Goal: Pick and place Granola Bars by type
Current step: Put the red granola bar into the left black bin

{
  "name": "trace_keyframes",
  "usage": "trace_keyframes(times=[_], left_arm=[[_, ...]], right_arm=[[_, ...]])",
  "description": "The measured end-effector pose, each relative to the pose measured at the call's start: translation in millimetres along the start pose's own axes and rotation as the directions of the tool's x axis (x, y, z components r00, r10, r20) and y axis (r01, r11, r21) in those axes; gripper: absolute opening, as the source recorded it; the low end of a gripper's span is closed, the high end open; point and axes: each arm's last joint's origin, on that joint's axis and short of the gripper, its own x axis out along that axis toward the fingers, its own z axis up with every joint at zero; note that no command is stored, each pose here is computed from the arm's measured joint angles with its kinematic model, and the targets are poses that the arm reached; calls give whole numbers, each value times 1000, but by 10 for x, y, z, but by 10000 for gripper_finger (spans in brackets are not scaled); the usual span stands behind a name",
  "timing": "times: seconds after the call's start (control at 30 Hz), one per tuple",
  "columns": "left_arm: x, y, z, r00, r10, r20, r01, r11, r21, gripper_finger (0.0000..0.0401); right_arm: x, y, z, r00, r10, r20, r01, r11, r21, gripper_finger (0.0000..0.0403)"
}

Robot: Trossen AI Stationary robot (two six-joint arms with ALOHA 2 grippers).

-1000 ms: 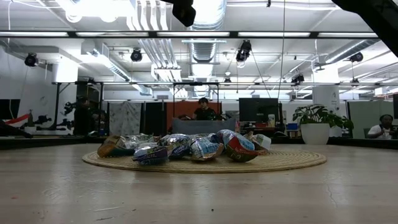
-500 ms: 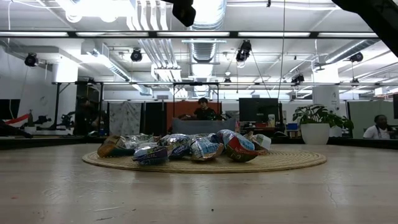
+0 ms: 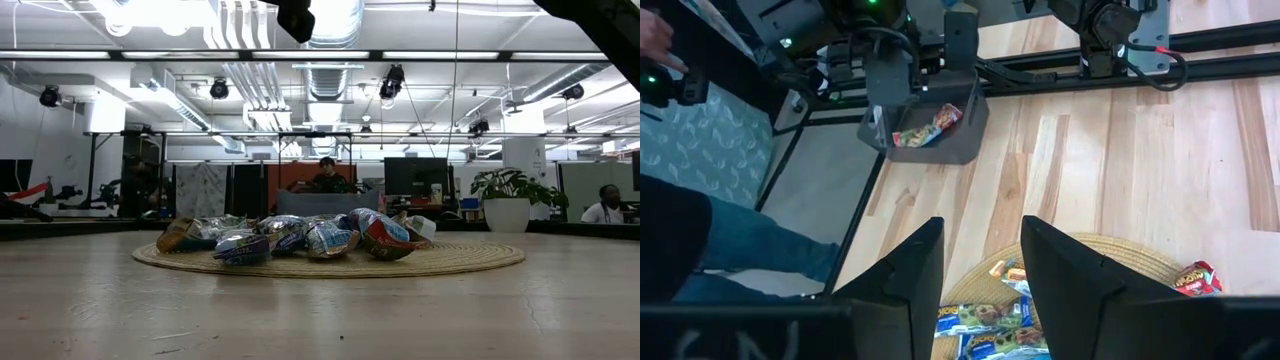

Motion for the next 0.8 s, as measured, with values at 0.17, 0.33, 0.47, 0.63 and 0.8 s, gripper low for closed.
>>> trace_keyframes(times=[0.17,0.33,0.47,0.63,0.8], left_arm=[[-35,-27,1,1000,-8,18,8,1000,7,81],[-275,-129,-13,983,-43,177,32,997,65,17],[-631,-148,-36,886,-54,460,27,997,66,3],[-1150,-100,-162,604,-39,796,-22,998,66,3],[-1549,2,-312,328,12,945,-161,986,43,3]], right_arm=[[1,1,0,1000,1,0,-1,1000,-2,128],[-16,15,4,1000,1,2,-1,999,-41,128],[-91,70,25,1000,1,18,0,997,-80,128],[-235,180,57,999,1,46,5,992,-128,127],[-490,353,100,992,-75,102,93,979,-179,127]])
